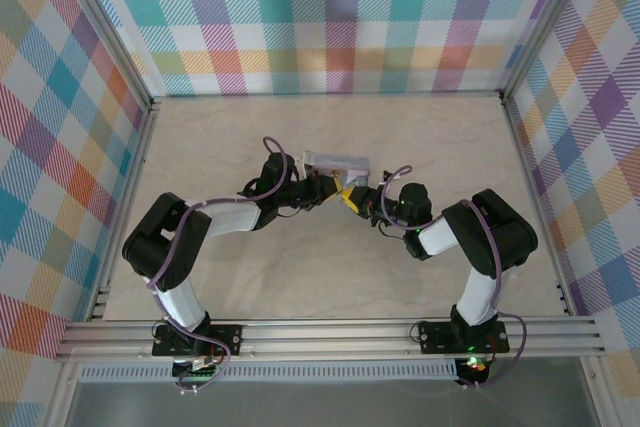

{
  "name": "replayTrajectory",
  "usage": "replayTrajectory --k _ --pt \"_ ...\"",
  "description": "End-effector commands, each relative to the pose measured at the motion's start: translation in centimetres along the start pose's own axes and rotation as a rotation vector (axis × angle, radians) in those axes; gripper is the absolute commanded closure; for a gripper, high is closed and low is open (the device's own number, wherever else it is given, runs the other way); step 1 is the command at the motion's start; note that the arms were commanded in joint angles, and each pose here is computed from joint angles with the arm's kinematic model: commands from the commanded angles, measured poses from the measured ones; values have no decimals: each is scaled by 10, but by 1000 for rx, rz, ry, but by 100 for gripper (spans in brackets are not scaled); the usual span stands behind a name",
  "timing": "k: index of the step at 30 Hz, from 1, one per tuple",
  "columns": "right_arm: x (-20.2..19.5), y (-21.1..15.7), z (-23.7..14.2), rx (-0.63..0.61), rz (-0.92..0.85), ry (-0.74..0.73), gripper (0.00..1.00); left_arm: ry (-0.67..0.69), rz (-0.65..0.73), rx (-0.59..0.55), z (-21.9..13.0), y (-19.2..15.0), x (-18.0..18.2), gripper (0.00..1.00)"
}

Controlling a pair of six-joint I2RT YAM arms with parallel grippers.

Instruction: Unlock a padlock with a key

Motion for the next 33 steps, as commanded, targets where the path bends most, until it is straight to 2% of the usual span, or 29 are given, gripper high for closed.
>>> replayTrajectory --k 1,4,10,17,23,33 --pt "-6 4 -5 -67 -37 -21 86 -65 85 209 0 -60 -24 100" --pt "-18 -2 -16 -69 -30 -54 74 -38 79 181 3 -54 -18 100" --pt "-32 -17 -37 -53 -49 -133 68 -3 72 163 7 -50 -10 100" --pt "-33 -31 -68 2 -138 -329 67 35 59 158 8 -50 0 100" --pt "-18 -36 -103 50 -272 -508 66 55 45 158 9 -51 8 100" --pt "-9 -42 -122 99 -438 -589 68 73 30 169 9 -57 12 100"
Point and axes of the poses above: each hand's point on the last joint's axis, 136 mm out from that joint toward the fingers, its own z axis out along the fingers, its own x axis along the line the jaws close on, y = z × x, the point moved 1 cm from there along -z, back along the fingers, and after that the axes turned 7 degrees about -z, right-handed, at the moved point
